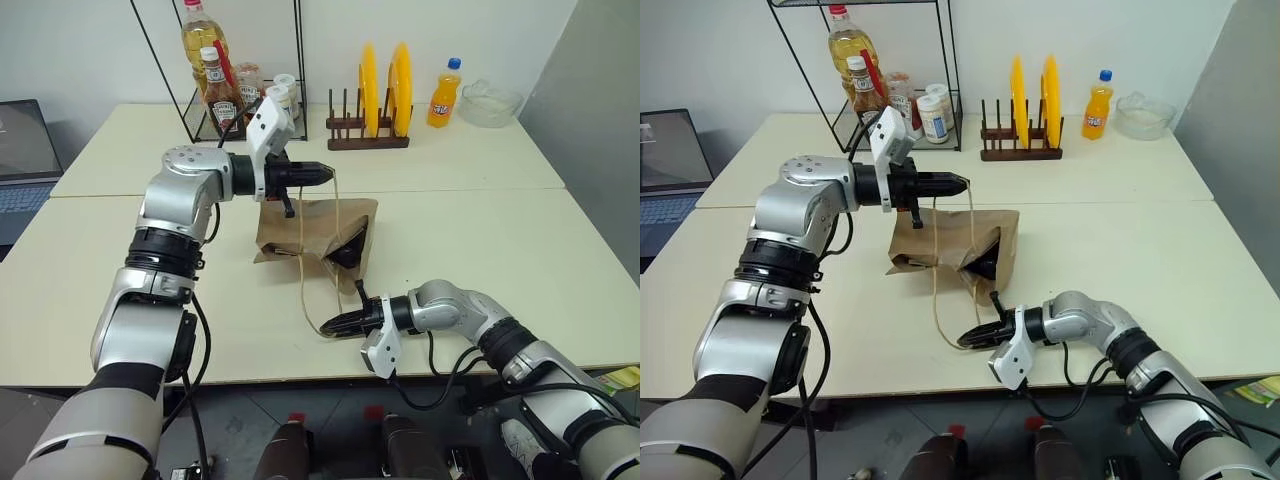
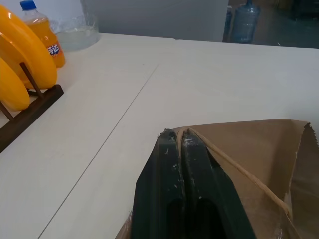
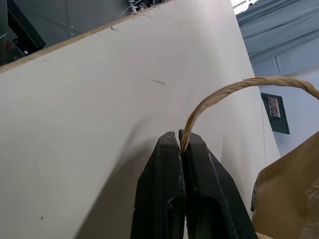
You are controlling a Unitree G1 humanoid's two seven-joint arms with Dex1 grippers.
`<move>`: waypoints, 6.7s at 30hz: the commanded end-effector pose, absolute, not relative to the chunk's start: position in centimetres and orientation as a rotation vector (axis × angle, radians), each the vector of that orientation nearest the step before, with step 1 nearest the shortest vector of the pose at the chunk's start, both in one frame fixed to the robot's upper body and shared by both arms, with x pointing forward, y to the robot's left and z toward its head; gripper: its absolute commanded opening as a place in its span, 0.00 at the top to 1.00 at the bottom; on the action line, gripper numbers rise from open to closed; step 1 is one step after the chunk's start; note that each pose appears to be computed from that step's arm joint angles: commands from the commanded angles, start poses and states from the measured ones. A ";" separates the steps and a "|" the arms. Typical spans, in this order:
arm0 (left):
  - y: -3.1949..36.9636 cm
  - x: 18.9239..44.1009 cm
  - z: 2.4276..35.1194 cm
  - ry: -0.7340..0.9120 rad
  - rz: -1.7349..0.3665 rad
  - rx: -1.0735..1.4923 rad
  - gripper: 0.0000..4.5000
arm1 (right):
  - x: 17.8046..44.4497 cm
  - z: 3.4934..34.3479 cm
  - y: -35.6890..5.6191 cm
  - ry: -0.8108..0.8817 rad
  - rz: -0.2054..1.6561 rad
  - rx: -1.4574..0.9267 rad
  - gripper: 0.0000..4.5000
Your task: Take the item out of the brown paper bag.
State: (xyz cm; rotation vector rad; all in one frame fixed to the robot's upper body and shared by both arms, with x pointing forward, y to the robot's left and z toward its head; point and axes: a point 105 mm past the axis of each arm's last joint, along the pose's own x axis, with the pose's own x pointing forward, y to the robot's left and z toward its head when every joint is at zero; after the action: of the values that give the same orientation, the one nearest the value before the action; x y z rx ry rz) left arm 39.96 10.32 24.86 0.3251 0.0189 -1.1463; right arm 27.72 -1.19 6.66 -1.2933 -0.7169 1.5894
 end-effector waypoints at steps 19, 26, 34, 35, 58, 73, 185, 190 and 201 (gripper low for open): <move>10.6 41.3 31.1 -0.180 -1.055 0.411 1.00 | 26.6 0.5 -4.9 -0.417 1.802 -1.436 0.99; 10.6 41.6 31.6 -0.198 -1.039 0.414 1.00 | 26.4 0.1 -5.1 -0.414 1.824 -1.452 0.99; 10.8 41.9 31.9 -0.206 -1.024 0.418 1.00 | 26.4 -0.1 -5.2 -0.405 1.832 -1.464 0.99; 10.7 41.9 31.9 -0.206 -1.024 0.419 1.00 | 26.4 -0.1 -5.2 -0.405 1.831 -1.466 0.99; 10.2 39.9 30.8 -0.193 -1.147 0.407 1.00 | 26.8 9.9 -8.3 -0.426 1.406 -1.108 0.01; 9.4 37.2 31.6 -0.184 -1.287 0.379 1.00 | 30.6 17.8 -10.3 -0.226 0.967 -0.550 0.28; 11.2 42.7 28.4 -0.116 -0.931 0.543 1.00 | 31.0 27.5 -10.3 -0.361 0.910 -0.360 0.29; 11.1 42.5 28.4 -0.124 -0.950 0.527 1.00 | 34.9 28.6 -17.5 -0.203 0.529 -0.425 0.29; 10.1 42.5 28.3 -0.138 -0.973 0.500 1.00 | 37.4 19.3 -25.6 0.409 0.561 -0.676 0.29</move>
State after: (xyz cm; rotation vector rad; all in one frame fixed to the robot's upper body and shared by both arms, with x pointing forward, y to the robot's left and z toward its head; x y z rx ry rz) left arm 42.71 10.25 26.00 0.4894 -0.0613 -0.9813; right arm 37.08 -26.06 17.31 -0.6455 0.4596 0.5373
